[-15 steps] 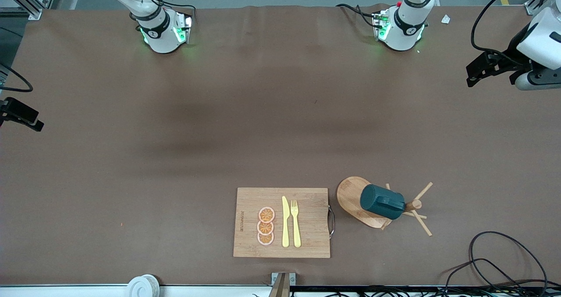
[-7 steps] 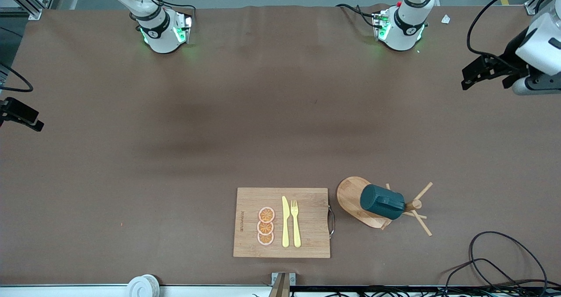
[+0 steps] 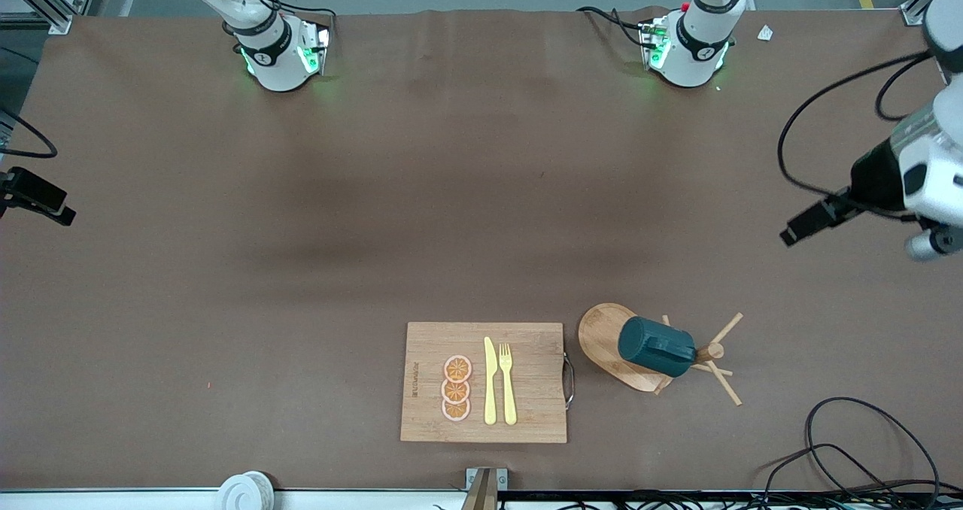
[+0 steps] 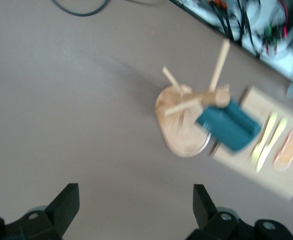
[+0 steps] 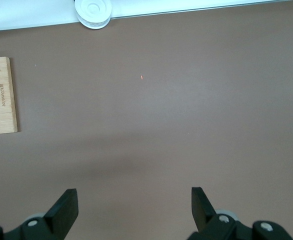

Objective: Transfer cup from left to right arm and place
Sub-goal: 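Reach the left gripper down to the teal mug on the stand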

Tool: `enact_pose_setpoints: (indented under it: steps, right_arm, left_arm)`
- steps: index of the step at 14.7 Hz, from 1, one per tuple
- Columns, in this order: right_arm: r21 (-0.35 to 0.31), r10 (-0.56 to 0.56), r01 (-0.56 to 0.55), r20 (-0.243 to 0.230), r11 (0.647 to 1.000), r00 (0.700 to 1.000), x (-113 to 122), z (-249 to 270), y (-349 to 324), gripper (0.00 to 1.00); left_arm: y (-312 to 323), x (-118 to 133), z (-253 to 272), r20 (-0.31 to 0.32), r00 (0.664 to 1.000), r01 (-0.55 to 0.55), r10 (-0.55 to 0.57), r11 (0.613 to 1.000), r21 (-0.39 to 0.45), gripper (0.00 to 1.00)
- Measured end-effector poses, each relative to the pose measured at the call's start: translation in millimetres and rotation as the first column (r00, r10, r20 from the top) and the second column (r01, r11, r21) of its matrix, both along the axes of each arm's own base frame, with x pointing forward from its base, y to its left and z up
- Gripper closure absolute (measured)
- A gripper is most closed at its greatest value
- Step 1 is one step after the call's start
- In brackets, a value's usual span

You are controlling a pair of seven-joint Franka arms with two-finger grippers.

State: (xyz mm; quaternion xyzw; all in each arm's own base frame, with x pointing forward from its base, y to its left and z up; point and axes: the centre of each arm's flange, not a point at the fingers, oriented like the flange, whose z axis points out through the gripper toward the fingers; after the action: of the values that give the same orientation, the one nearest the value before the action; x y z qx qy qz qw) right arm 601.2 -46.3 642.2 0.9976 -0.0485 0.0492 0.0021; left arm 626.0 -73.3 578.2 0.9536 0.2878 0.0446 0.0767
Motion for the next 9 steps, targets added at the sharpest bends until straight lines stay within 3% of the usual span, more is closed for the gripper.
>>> enact_pose_setpoints:
  steps: [4, 9]
  right_arm:
    - [0.0, 0.002, -0.002, 0.0, 1.0, 1.0, 0.1, 0.1, 0.9, 0.0]
    - [0.0, 0.003, -0.003, 0.0, 1.0, 1.0, 0.1, 0.1, 1.6, 0.0]
  left_arm:
    - [-36.0, 32.7, -56.1, -0.034, 0.96, -0.28, 0.278, 0.958, -0.066, 0.0]
    - [-81.6, 66.7, -97.3, -0.095, 0.822, -0.57, 0.562, 0.807, -0.156, 0.0]
